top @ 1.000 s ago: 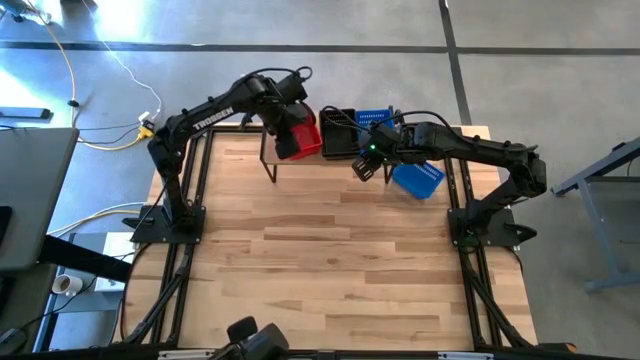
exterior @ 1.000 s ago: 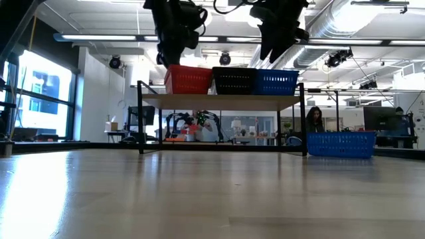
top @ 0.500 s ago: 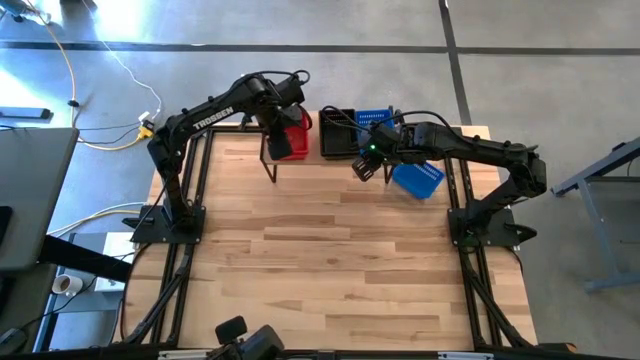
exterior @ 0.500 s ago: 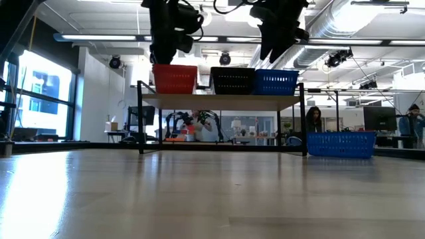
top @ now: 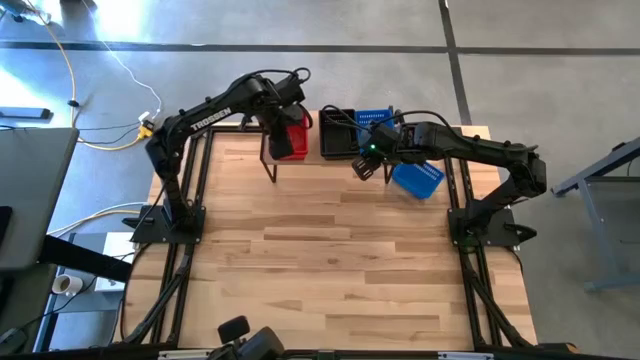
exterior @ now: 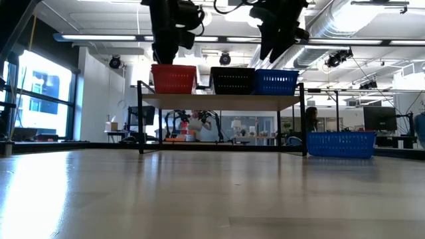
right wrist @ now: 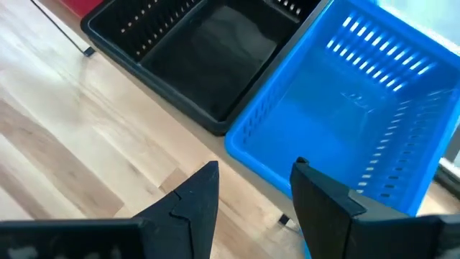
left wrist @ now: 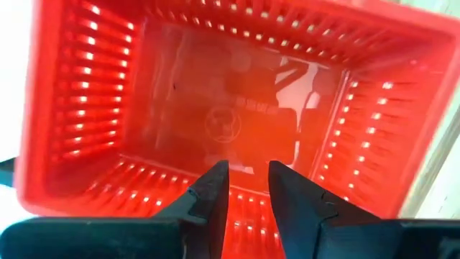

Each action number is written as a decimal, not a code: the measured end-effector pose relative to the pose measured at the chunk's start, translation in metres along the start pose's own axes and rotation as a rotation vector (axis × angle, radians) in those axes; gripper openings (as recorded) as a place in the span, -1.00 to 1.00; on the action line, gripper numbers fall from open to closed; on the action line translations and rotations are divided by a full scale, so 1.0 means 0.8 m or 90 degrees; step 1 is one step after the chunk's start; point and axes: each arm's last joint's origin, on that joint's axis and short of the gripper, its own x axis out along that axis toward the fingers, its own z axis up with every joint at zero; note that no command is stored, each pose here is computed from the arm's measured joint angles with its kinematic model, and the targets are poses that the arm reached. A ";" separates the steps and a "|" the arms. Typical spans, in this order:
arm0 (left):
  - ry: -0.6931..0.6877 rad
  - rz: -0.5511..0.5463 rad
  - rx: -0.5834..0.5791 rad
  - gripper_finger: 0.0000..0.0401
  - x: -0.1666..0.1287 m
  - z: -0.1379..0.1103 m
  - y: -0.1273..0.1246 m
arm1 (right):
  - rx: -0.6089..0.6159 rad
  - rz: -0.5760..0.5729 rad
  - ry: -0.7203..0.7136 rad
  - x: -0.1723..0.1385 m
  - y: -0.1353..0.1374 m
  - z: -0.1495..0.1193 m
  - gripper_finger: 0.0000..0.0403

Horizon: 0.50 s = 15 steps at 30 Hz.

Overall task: Stack baskets on shelf by color
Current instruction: Adjust the black bins on the shelf

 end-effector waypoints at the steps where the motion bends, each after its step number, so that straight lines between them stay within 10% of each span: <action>1: -0.005 0.001 -0.001 -0.55 -0.003 -0.001 0.000 | 0.004 0.004 0.004 0.000 0.000 0.000 -0.22; 15: -0.238 -0.008 -0.025 -0.55 -0.074 0.013 -0.005 | 0.108 0.003 -0.028 -0.033 -0.018 -0.004 -0.22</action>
